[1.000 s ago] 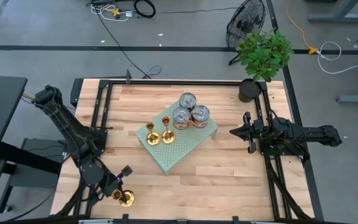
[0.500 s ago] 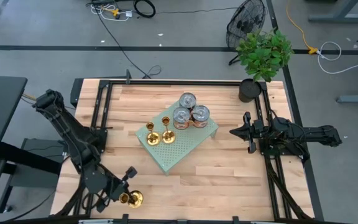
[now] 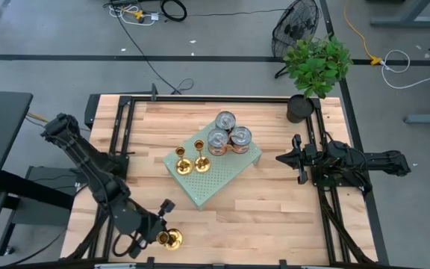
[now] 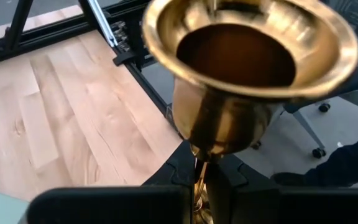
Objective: Pick & Place candle stick holders
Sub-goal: Put the gold candle holder on the shelf
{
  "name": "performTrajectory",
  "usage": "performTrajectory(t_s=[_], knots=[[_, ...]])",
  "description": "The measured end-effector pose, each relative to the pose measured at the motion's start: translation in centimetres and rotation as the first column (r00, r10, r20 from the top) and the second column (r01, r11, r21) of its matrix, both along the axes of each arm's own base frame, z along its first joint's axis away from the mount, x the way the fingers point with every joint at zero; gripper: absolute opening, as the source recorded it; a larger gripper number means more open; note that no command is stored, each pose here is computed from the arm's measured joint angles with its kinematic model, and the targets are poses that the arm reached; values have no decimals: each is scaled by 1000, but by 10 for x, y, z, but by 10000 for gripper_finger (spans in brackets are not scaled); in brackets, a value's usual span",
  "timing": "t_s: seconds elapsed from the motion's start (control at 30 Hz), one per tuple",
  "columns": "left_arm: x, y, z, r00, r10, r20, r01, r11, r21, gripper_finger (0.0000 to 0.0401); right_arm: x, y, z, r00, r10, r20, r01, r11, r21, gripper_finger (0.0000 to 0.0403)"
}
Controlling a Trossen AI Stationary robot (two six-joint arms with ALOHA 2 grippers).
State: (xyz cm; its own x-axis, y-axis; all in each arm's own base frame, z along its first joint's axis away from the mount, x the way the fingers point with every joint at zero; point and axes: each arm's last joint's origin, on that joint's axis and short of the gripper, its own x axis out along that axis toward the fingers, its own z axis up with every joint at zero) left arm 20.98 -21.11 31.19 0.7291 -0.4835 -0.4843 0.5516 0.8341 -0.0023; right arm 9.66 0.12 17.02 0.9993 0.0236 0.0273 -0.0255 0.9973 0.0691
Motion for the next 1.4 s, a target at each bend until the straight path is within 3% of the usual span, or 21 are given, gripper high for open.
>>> performTrajectory(t_s=[0.4,0.83,1.4], knots=[[12,8,2,999,34,-1,-34,999,-6,21,0,0,0,1000,0,0,0,1000,0,3],[41,46,2,987,162,-20,-163,986,-32,21,0,0,0,1000,0,0,0,1000,0,3],[70,104,2,908,418,-21,-419,907,-40,21,0,0,0,1000,0,0,0,1000,0,3]])
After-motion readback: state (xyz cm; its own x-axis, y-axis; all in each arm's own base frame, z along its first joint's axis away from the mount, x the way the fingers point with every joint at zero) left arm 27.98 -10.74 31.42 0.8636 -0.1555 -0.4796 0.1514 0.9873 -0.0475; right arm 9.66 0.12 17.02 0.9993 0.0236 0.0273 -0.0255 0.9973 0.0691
